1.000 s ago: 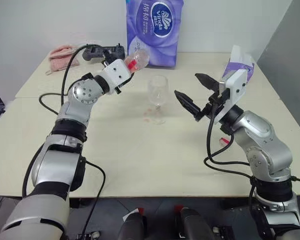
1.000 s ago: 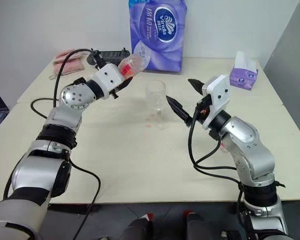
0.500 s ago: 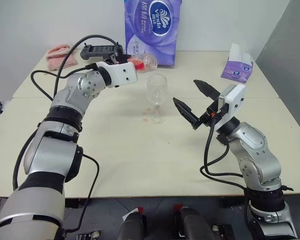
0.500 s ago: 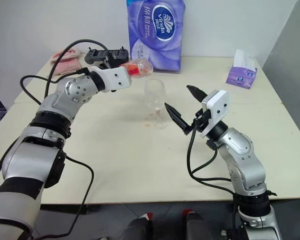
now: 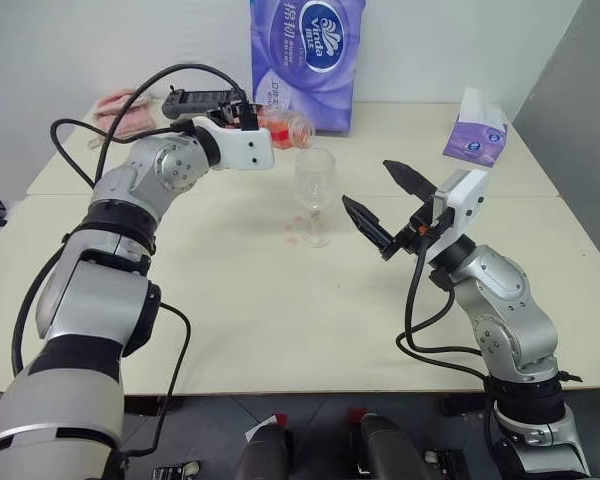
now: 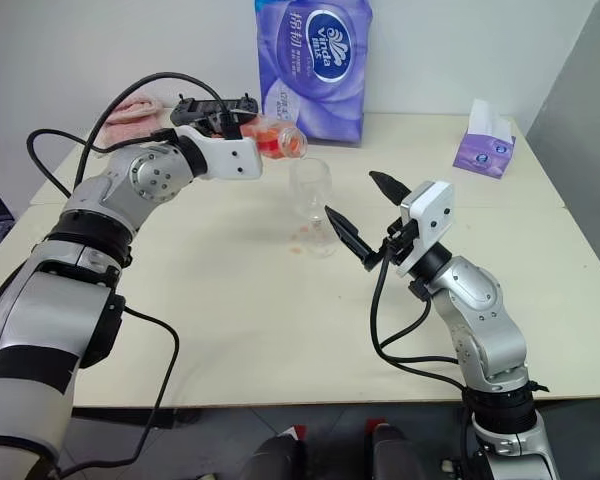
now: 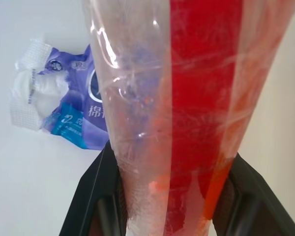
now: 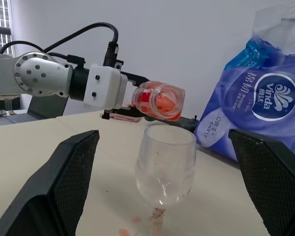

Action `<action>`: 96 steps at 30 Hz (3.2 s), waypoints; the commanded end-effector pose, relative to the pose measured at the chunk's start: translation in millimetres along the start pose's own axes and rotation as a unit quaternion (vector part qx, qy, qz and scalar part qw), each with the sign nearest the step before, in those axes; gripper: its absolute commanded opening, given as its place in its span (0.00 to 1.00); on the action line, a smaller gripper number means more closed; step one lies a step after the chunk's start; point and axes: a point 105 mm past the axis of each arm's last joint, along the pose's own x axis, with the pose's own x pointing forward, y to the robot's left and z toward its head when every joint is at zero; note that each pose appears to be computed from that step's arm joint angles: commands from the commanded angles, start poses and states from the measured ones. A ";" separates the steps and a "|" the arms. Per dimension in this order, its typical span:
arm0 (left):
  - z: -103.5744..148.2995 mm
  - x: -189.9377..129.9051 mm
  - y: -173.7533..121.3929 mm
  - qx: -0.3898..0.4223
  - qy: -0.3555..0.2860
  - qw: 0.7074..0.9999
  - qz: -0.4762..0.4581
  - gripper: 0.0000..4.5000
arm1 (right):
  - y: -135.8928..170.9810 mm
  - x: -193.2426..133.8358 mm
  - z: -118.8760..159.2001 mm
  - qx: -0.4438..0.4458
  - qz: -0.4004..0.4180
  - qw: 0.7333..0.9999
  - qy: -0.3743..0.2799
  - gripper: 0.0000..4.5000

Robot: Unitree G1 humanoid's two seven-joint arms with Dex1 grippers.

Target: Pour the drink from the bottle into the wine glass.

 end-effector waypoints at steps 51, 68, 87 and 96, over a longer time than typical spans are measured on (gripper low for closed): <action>1.5 0.3 42.4 0.106 0.013 0.994 0.023 0.37 | -3.1 -1.1 8.5 -0.019 -0.006 1.000 -0.011 1.00; -0.6 1.2 46.1 0.127 0.023 0.991 0.020 0.37 | -5.1 -1.6 8.2 -0.021 -0.008 1.000 -0.009 1.00; -0.1 3.7 48.1 0.116 0.028 0.993 0.025 0.37 | -5.5 -1.7 8.0 -0.021 -0.008 1.000 -0.007 1.00; 4.8 8.2 41.0 -0.024 0.011 0.999 0.022 0.37 | -5.8 -2.3 6.0 -0.016 -0.008 1.000 -0.002 1.00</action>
